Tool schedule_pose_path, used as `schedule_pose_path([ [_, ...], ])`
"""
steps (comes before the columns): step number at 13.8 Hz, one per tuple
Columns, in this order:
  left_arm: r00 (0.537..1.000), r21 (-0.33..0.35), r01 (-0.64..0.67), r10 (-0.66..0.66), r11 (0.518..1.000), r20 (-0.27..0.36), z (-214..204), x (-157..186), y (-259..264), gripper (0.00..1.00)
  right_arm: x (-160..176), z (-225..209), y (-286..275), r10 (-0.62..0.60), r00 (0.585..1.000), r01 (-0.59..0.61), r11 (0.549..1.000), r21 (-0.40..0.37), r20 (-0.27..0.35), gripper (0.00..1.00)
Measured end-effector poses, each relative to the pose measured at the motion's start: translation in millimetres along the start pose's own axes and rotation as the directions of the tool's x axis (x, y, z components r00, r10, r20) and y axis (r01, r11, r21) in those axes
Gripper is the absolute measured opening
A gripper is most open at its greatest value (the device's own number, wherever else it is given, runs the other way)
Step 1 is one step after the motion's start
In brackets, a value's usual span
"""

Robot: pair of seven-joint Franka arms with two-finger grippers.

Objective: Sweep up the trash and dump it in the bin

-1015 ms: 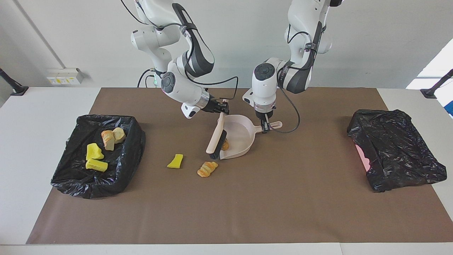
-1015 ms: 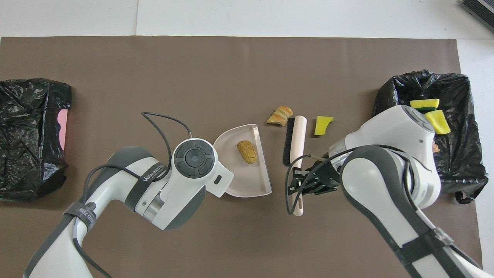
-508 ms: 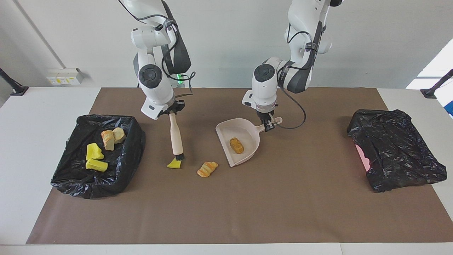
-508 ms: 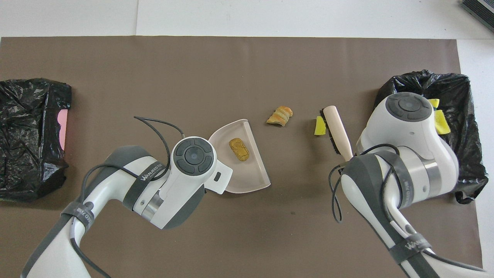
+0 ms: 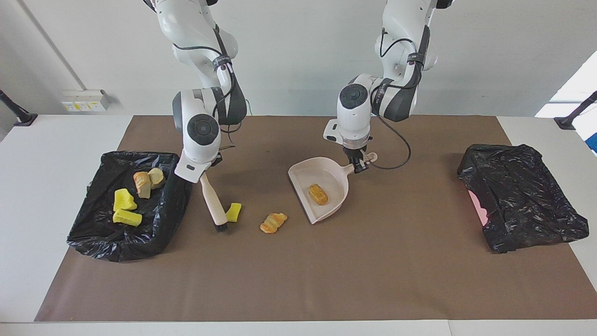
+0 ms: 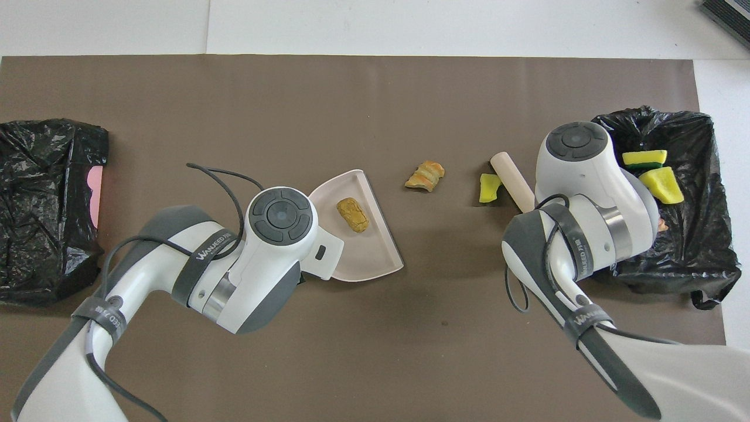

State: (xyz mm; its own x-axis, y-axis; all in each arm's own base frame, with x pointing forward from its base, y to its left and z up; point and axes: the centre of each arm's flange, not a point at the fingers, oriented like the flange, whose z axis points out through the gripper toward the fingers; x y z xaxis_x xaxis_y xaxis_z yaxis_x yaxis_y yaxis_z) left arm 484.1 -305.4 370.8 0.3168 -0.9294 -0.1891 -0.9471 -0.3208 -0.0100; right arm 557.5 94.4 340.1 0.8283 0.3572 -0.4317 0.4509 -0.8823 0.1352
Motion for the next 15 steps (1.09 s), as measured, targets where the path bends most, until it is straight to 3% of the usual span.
schedule_pose_path([
  [5,1.0,-0.008,0.009,-0.009,1.0,0.01,5,1,-7,0.33,9,0,-54,-0.024,1.0,0.026,0.983,0.181,-0.013,0.27],
  [9,1.0,-0.016,0.006,-0.006,1.0,0.021,11,1,-5,0.33,12,-7,-103,-0.024,0.999,0.03,0.936,0.35,-0.022,0.27],
  [13,1.0,-0.021,0.004,-0.004,1.0,0.026,16,-1,-2,0.33,10,-24,-184,-0.001,1.0,-0.001,0.889,0.458,0.003,0.27],
  [15,1.0,-0.02,0.004,-0.003,1.0,0.024,16,-1,-2,0.33,5,-34,-213,0.01,1.0,-0.015,0.88,0.475,0.013,0.27],
])
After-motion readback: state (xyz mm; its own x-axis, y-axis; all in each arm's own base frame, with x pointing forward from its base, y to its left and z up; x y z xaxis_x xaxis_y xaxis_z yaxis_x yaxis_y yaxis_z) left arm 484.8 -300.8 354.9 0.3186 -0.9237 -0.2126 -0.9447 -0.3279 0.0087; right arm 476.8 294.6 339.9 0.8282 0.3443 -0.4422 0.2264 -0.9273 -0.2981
